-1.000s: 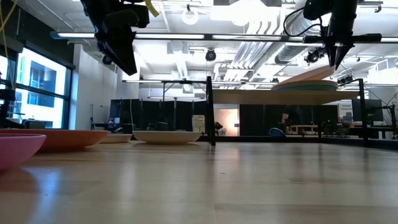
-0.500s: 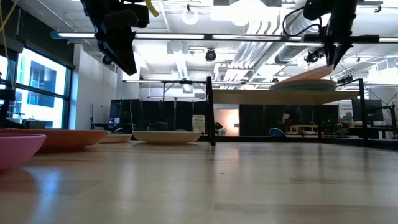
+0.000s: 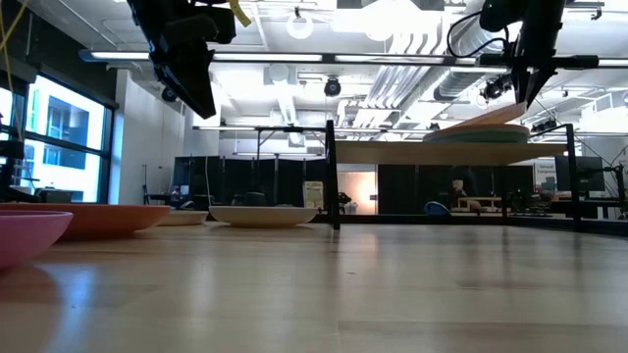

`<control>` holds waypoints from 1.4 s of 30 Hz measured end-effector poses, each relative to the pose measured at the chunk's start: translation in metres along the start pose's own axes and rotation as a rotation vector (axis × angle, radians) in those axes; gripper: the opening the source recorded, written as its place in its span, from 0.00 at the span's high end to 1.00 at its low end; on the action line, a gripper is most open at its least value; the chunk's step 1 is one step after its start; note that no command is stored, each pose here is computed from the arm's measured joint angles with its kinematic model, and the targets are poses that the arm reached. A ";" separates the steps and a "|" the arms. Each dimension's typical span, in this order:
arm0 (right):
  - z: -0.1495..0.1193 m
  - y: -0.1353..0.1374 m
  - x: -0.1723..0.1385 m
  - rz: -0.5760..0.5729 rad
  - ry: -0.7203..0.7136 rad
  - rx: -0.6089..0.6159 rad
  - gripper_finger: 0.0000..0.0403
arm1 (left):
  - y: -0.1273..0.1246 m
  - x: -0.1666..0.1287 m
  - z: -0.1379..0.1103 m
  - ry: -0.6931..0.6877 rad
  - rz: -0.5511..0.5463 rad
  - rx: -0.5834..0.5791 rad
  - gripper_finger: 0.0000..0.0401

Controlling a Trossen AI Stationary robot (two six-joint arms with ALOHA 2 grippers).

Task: Place and stack plates onto a shelf
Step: Stack the light orange plate on top of the brown plate on the shelf

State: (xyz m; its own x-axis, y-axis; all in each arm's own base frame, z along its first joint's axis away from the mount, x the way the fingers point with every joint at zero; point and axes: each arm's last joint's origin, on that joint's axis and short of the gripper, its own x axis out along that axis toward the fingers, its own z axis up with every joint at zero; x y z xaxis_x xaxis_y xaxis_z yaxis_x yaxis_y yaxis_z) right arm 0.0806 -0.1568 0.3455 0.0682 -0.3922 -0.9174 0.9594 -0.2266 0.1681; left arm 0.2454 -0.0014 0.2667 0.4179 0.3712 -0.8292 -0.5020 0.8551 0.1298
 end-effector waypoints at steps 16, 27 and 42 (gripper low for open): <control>0.000 0.000 0.000 0.000 -0.001 0.001 1.00 | 0.000 0.000 0.000 0.000 0.000 0.000 0.63; 0.000 0.000 0.000 0.001 -0.002 0.025 1.00 | 0.000 0.000 0.000 0.000 0.000 0.000 0.63; -0.001 0.001 0.000 0.020 0.015 -0.007 1.00 | 0.000 0.000 0.000 0.000 0.000 0.000 0.63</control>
State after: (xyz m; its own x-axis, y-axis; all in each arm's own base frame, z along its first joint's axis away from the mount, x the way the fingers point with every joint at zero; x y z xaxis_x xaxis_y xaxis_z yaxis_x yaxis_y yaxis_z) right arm 0.0821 -0.1563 0.3455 0.0915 -0.3833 -0.9191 0.9597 -0.2124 0.1841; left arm 0.2454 -0.0014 0.2667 0.4182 0.3713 -0.8290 -0.5020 0.8551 0.1298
